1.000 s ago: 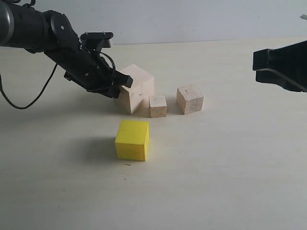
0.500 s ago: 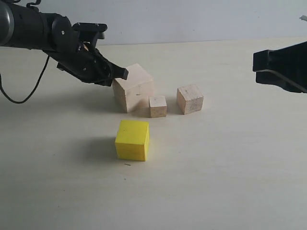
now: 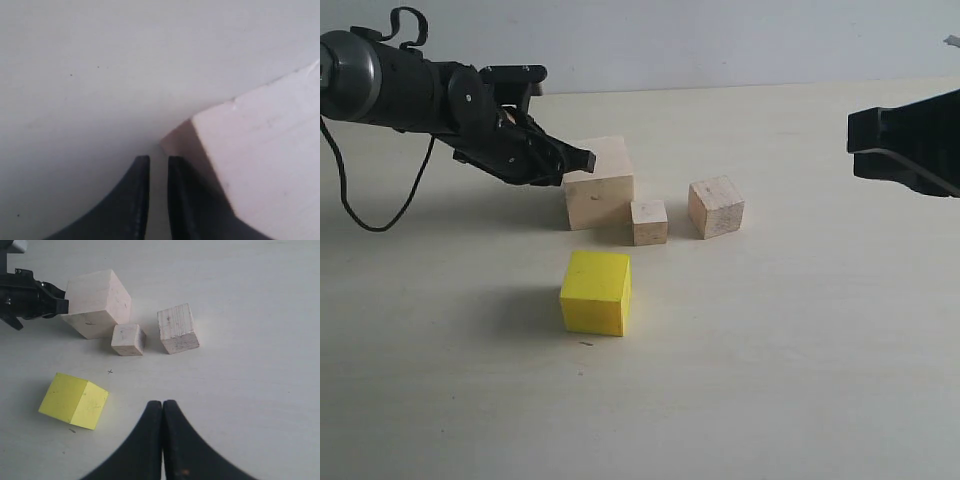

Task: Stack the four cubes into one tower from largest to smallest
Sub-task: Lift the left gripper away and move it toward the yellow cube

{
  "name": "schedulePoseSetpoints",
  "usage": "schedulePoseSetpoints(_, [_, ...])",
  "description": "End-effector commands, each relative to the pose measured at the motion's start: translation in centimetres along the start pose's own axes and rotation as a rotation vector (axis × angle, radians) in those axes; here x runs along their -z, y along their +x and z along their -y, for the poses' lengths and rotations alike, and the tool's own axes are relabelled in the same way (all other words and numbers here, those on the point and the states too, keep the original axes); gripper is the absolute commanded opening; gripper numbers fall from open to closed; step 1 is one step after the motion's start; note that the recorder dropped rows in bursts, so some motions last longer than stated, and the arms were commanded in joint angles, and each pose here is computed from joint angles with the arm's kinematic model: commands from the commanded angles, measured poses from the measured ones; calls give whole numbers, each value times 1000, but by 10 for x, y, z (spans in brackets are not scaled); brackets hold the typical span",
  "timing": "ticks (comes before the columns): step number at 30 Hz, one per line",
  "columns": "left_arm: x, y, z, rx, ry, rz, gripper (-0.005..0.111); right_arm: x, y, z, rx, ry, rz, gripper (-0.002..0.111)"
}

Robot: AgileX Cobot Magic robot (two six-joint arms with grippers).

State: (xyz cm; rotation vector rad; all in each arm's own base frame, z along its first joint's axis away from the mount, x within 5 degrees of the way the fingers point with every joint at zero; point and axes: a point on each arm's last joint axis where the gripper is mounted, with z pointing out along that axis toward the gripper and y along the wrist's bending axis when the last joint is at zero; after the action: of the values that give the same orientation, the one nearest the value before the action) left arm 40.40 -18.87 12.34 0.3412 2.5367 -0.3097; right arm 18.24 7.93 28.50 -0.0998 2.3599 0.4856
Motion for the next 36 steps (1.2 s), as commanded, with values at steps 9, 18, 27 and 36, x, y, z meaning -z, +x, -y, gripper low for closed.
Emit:
schedulePoseSetpoints(9, [2, -7, 2, 20, 6, 74, 16, 1, -1, -1, 18, 0, 4, 0])
schedulePoseSetpoints(18, [2, -8, 3, 35, 10, 87, 16, 1, -1, -1, 18, 0, 4, 0])
schedulePoseSetpoints(27, [2, -8, 3, 33, 9, 89, 16, 1, -1, -1, 18, 0, 4, 0])
schedulePoseSetpoints(36, [90, -18, -8, 32, 4, 48, 16, 1, -1, -1, 18, 0, 4, 0])
